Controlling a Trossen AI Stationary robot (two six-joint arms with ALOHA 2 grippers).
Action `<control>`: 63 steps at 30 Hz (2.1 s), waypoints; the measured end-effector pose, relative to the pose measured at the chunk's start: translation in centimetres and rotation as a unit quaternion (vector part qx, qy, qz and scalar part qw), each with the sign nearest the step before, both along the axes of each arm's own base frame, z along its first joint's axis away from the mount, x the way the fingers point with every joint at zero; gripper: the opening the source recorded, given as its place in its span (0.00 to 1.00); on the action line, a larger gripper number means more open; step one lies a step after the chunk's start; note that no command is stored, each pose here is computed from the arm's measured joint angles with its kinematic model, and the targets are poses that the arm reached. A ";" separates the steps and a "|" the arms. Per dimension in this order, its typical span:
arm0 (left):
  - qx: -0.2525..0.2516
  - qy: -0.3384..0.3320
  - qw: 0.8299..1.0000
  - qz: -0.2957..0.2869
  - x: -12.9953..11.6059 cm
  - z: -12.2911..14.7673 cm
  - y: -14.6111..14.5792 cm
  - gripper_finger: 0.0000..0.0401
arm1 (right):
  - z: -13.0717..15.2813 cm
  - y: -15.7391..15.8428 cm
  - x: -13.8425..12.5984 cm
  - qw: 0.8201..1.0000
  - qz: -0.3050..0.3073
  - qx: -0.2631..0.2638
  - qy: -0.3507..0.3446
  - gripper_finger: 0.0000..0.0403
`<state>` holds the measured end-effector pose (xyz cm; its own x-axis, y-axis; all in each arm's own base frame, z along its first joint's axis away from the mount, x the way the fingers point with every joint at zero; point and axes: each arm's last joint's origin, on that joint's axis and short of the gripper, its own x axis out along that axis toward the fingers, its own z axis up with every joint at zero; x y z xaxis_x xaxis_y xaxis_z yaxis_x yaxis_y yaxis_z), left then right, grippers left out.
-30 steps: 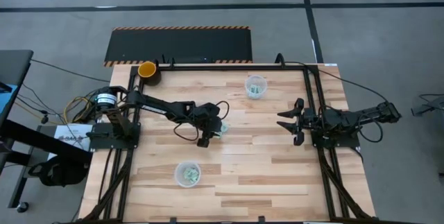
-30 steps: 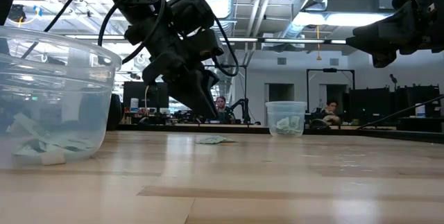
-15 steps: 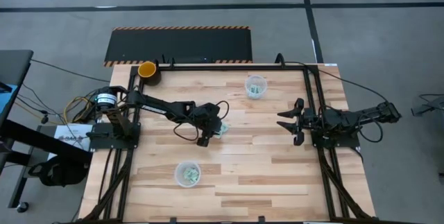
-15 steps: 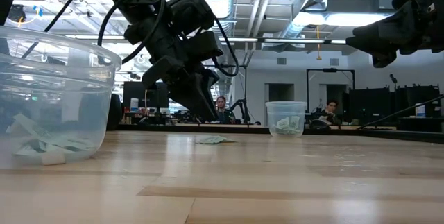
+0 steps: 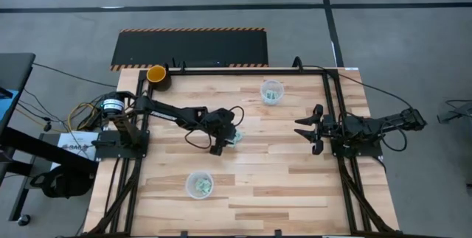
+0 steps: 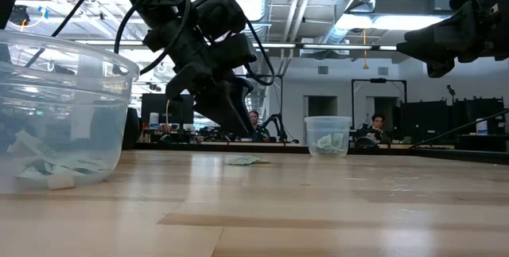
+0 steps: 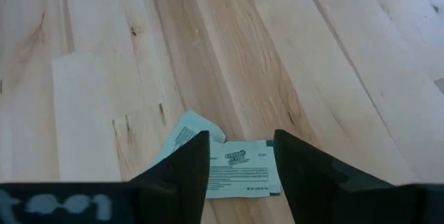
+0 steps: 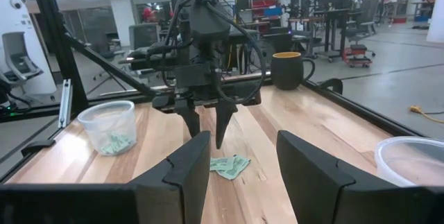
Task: Pick and place Stevia / Truvia into bins
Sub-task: Put the stevia packet into the bottom container
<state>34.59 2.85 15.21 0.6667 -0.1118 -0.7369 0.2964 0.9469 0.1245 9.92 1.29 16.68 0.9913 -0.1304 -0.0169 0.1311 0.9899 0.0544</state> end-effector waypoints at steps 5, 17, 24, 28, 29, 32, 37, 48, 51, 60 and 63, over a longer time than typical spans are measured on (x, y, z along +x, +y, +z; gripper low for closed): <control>-0.038 0.014 0.999 0.010 0.4 -1.6 0.6 0.39 | 0.0 0.0 0.0 1.000 0.000 0.000 0.000 0.40; -0.098 0.032 0.995 0.015 0.9 -3.3 2.7 0.39 | 0.0 0.0 0.0 1.000 0.000 0.000 -0.001 0.40; -0.094 0.038 0.995 0.011 0.8 -3.4 2.7 0.39 | 0.0 0.0 0.0 1.000 0.000 0.000 -0.001 0.40; -0.080 0.042 0.996 0.005 0.7 -3.5 2.7 0.39 | 0.0 0.0 0.0 1.000 0.000 0.000 -0.001 0.40; -0.075 0.042 0.996 0.004 0.7 -3.5 2.7 0.39 | 0.0 0.0 0.0 1.000 0.000 0.000 -0.001 0.40; -0.068 0.043 0.997 0.007 0.7 -3.5 2.7 0.39 | 0.0 0.0 0.0 1.000 0.000 0.000 0.000 0.40; -0.051 0.042 0.998 0.008 0.7 -3.5 2.8 0.37 | 0.0 0.0 0.0 1.000 0.000 0.000 -0.001 0.40; -0.036 0.044 0.998 0.002 0.6 -3.5 2.9 0.05 | 0.0 0.0 0.0 1.000 0.000 0.000 -0.001 0.40; -0.036 0.044 0.998 0.002 0.6 -3.5 2.9 0.02 | 0.0 0.0 0.0 1.000 0.000 0.000 -0.001 0.40; -0.041 0.045 0.998 0.012 0.5 -3.0 2.6 0.05 | 0.0 0.0 0.0 1.000 0.000 0.000 -0.001 0.40; -0.026 0.036 0.999 0.021 0.4 -2.0 2.2 0.05 | 0.0 0.0 0.0 1.000 0.000 0.000 -0.001 0.40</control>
